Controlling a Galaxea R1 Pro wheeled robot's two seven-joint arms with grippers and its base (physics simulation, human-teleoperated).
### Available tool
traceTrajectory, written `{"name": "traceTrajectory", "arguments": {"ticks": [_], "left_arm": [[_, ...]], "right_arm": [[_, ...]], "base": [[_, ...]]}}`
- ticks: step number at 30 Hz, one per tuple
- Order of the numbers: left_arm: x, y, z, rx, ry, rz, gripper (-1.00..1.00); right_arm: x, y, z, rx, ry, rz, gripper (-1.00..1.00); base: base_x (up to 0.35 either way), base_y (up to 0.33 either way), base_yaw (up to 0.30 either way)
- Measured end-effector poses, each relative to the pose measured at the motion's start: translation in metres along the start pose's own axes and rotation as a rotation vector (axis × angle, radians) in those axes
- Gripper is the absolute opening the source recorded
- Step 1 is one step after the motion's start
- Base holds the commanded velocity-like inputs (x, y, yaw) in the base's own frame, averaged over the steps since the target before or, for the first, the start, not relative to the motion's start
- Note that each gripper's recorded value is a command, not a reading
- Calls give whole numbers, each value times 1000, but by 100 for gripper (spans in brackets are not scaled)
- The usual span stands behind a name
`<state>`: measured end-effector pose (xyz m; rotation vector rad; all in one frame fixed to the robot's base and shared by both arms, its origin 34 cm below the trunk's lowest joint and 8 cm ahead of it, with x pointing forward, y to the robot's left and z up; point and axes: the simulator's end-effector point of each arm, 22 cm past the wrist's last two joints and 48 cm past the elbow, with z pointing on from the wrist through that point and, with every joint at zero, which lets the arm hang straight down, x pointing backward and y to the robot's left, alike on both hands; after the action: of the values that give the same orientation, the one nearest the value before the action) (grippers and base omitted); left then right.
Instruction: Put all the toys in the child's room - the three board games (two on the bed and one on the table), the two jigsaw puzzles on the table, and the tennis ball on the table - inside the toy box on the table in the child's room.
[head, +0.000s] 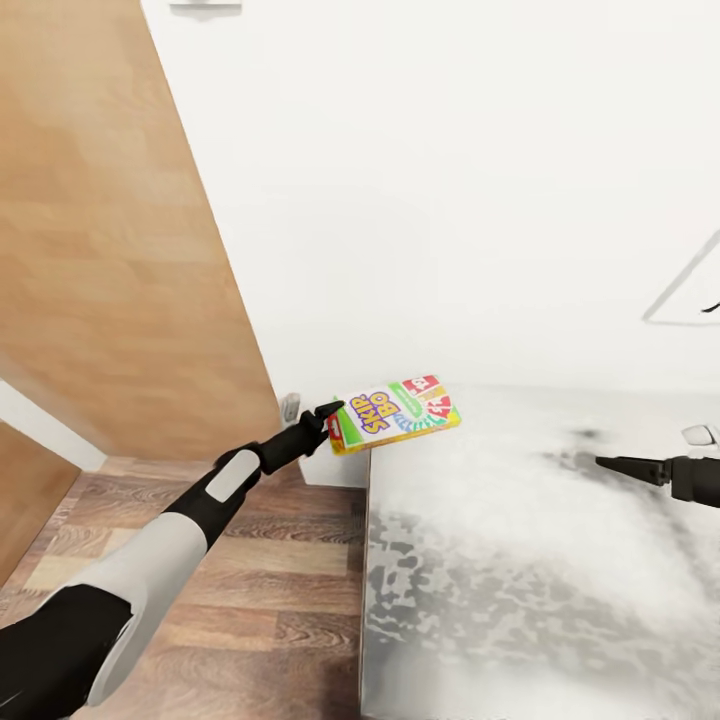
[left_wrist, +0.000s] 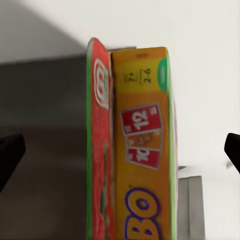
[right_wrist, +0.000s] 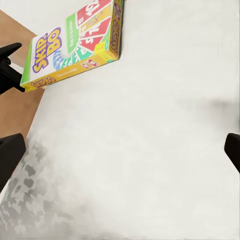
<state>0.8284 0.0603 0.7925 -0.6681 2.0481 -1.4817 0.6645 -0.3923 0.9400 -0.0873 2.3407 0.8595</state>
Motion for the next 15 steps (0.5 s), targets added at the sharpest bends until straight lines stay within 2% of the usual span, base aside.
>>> {"name": "traceTrajectory", "arguments": {"ticks": [6,15], "left_arm": [[-1,0,0,0,0,3,100],[-1,-1,0,0,-1,5,100]], "right_arm": [[0,0,0,0,1,0,100],[1,0,0,0,2,0,100]], "base": [[0,0,-143],[0,0,-50]]}}
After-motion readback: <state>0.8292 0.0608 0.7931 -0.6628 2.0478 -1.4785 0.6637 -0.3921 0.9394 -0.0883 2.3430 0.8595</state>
